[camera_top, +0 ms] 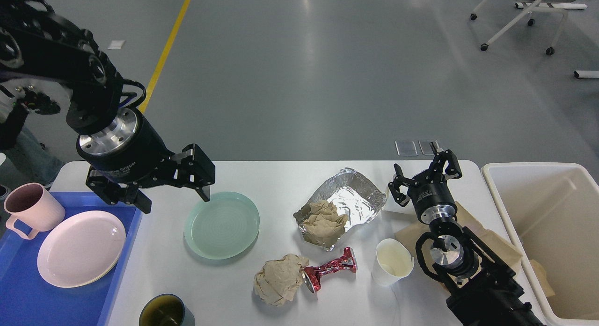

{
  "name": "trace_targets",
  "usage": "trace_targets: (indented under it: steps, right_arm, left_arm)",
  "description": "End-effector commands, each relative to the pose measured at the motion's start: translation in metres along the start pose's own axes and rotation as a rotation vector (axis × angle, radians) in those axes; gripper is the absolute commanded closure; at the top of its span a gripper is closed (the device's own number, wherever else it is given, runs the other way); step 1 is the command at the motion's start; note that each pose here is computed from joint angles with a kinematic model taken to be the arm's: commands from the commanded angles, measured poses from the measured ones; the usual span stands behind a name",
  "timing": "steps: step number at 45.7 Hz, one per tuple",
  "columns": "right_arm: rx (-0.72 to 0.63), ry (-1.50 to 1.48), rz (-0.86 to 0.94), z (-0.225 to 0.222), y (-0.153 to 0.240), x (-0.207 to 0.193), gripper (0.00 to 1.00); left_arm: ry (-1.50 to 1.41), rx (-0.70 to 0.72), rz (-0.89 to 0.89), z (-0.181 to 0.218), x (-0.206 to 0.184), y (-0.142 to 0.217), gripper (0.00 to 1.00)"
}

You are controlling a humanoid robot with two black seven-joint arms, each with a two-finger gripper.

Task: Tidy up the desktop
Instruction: 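Lower the left gripper onto the dark green cup nearest the robot and grasp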

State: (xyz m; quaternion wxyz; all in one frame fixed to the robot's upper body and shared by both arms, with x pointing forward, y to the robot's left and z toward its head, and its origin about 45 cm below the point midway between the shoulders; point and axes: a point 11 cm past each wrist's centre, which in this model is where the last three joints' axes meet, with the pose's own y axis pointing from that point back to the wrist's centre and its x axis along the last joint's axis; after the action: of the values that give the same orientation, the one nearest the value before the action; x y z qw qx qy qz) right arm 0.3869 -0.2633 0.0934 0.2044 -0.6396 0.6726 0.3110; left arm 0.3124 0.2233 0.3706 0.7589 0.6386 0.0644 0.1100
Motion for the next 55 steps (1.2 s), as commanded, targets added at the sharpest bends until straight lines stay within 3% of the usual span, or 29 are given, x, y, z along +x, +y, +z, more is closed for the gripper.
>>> trace_targets:
  steps: [1, 17, 33, 41, 45, 55]
  right_arm:
    - [0.000, 0.000, 0.000, 0.000, 0.000, 0.000, 0.00]
    - [0.000, 0.000, 0.000, 0.000, 0.000, 0.000, 0.00]
    - [0.000, 0.000, 0.000, 0.000, 0.000, 0.000, 0.00]
    - [0.000, 0.000, 0.000, 0.000, 0.000, 0.000, 0.00]
    - [0.001, 0.000, -0.001, 0.000, 0.000, -0.001, 0.00]
    - [0.000, 0.000, 0.000, 0.000, 0.000, 0.000, 0.00]
  left_arm:
    - [-0.018, 0.073, -0.103, -0.027, -0.002, -0.047, 0.04]
    - [-0.093, 0.118, -0.186, -0.110, -0.035, -0.148, 0.06]
    - [-0.242, 0.176, -0.148, -0.150, -0.057, -0.197, 0.08]
    - [-0.261, 0.177, -0.102, -0.154, -0.054, -0.209, 0.18]
    - [-0.267, 0.175, -0.107, -0.153, -0.056, -0.212, 0.34]
    - [-0.289, 0.174, -0.127, -0.151, -0.059, -0.215, 0.62]
